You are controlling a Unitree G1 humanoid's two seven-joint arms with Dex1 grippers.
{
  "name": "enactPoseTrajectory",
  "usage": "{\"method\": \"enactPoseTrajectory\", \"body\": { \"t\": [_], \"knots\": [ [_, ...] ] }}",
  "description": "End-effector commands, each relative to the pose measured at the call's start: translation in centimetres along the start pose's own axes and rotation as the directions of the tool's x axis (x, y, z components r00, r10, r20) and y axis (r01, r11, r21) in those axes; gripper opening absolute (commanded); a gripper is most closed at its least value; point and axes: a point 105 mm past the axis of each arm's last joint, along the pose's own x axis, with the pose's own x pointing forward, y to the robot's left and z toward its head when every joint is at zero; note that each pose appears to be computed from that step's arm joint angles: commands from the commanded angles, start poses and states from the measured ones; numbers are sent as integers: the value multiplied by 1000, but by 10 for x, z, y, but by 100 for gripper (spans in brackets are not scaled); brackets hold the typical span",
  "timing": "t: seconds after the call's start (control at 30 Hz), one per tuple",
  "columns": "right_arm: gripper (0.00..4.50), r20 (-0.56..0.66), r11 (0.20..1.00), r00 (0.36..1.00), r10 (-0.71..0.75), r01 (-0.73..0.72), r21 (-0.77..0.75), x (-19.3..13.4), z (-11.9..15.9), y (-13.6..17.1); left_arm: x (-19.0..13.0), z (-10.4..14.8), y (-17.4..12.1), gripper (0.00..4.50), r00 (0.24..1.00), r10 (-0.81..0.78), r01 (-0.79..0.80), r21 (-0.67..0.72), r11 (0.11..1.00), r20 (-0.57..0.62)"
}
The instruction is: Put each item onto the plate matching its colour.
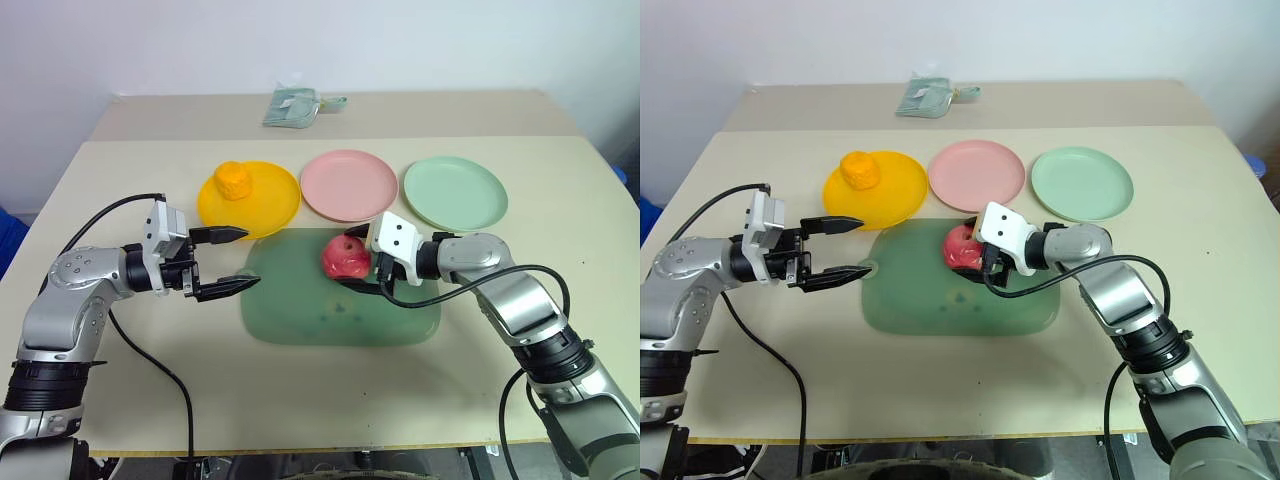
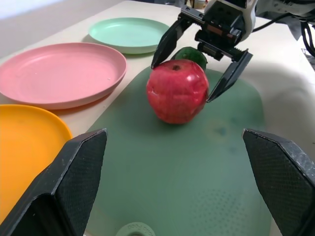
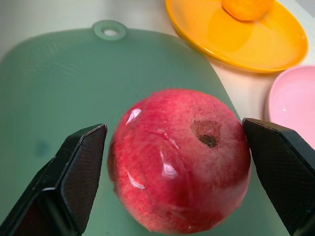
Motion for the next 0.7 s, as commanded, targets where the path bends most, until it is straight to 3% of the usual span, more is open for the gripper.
{"method": "enactPoseTrajectory", "body": {
  "t": [0.03, 0.1, 0.23, 0.43, 0.53, 0.7],
  "knots": [
    [450, -17, 1000, 1000, 3, -3, -4, 2, -1, -1, 0, 7, 1, 448, 1000, 4, -4, 43, 999, 11],
    [450, -33, 1000, 999, 13, -13, -10, 3, -5, 1, 1, 7, 2, 448, 1000, 5, -6, 44, 999, 15],
    [345, -25, 1000, 1000, 13, -13, -2, 3, -4, 2, 1, 8, 2, 450, 1000, 8, -9, 50, 999, 21],
    [337, 146, 999, 989, -29, 22, 50, 0, 33, -10, -2, 10, 13, 450, 996, 77, -78, 28, 997, 53],
    [337, 241, 986, 956, -166, 154, 66, -2, 53, -36, -2, 14, 25, 450, 985, 146, -148, 12, 989, 86],
    [337, 263, 864, 823, -504, 484, 140, -12, 65, -106, 4, 15, 40, 450, 963, 245, -249, 20, 968, 114]
  ]
}}
